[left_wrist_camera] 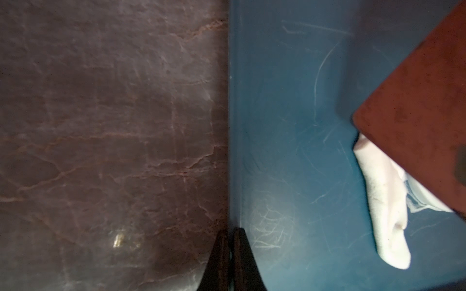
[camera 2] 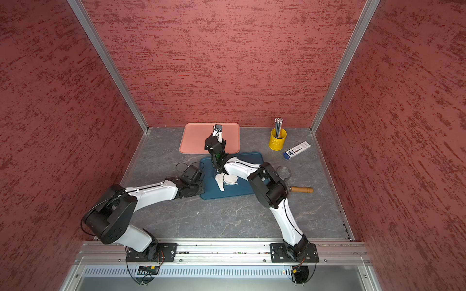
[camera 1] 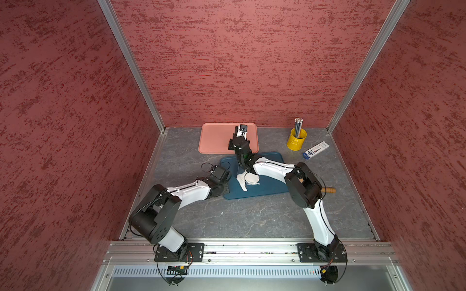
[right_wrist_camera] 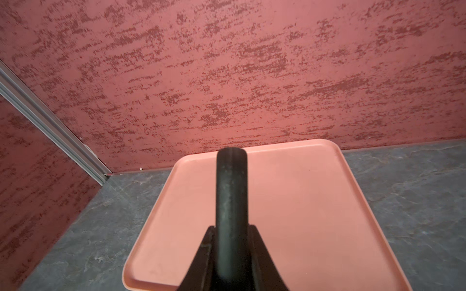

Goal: Roll out the dumpling wrappers from the dough
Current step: Remove the dumpling wrapper from the work surface.

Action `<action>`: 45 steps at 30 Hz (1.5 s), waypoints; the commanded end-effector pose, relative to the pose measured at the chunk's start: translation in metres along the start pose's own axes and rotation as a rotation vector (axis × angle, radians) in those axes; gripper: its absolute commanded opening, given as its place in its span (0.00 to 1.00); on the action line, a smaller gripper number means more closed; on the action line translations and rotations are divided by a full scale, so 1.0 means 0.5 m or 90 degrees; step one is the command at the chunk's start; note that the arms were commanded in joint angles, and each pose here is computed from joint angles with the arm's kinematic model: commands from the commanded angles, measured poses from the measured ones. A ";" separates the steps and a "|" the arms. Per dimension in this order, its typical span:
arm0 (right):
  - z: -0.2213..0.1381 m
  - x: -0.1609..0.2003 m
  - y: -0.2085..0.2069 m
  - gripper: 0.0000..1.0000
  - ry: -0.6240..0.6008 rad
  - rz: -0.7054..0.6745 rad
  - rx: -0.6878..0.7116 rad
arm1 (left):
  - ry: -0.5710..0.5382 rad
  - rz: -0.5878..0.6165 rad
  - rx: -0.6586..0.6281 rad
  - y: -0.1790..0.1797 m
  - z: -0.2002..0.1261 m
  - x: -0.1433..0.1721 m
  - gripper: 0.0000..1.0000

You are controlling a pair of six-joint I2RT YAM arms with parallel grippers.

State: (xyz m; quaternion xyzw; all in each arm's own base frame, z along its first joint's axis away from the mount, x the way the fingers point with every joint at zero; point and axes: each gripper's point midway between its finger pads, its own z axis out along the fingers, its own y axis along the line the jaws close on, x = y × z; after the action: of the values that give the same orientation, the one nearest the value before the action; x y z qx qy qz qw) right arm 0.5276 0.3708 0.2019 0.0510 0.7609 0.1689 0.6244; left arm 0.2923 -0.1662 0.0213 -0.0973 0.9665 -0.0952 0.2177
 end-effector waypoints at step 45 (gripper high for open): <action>-0.337 -0.215 0.063 0.00 0.063 0.091 -0.366 | -0.451 0.244 0.541 -0.422 -0.392 -0.250 0.39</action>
State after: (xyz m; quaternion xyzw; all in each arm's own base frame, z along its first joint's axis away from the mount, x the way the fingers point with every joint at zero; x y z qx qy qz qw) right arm 0.4162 0.3158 0.3153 -0.0498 0.7351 0.3535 0.5763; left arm 0.3382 -0.3042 0.2608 0.1442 0.7500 -0.3776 0.5236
